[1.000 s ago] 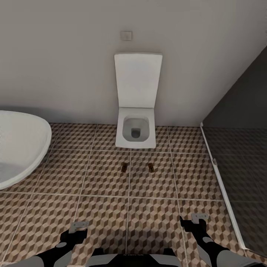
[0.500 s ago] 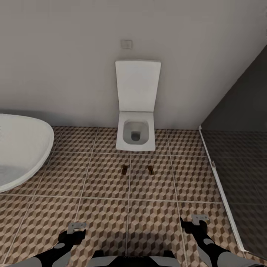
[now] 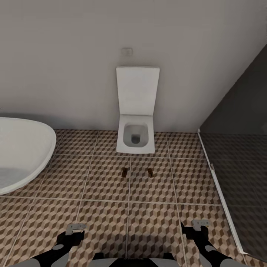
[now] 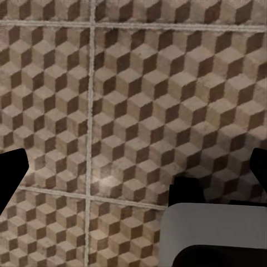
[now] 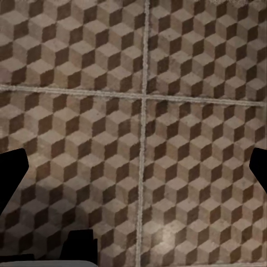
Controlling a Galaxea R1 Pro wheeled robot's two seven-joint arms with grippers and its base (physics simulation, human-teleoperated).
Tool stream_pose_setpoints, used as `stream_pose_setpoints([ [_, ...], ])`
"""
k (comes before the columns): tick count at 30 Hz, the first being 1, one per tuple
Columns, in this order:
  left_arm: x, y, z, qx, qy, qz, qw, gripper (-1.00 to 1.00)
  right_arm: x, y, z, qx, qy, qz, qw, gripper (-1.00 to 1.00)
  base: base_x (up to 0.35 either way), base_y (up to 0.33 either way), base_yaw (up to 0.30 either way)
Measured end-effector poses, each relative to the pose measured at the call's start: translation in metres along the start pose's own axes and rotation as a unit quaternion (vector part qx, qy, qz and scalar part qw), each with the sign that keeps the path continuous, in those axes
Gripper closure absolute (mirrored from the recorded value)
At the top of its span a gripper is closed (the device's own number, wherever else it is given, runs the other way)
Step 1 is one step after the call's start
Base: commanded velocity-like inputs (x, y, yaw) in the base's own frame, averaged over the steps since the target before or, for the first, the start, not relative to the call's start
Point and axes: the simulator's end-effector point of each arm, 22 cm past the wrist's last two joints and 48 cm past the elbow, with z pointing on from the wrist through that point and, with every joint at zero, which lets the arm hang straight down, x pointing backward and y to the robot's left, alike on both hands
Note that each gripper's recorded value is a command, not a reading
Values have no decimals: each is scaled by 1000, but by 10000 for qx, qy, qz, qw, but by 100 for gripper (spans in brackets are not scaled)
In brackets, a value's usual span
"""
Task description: Take the four mousetraps from the cabinet in the bathroom and place them on the bathroom floor. Make sure all four end up on the same floor surface, and ensure that at least two of them are either under or directly next to the same bathroom sink.
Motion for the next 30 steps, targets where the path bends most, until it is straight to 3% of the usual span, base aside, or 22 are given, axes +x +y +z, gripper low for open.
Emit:
stream_pose_setpoints([
  [30, -16, 6, -38, 5, -203, -36, 9998, -100, -25, -5, -35, 5, -223, 25, 9997, -100, 0, 0, 0],
])
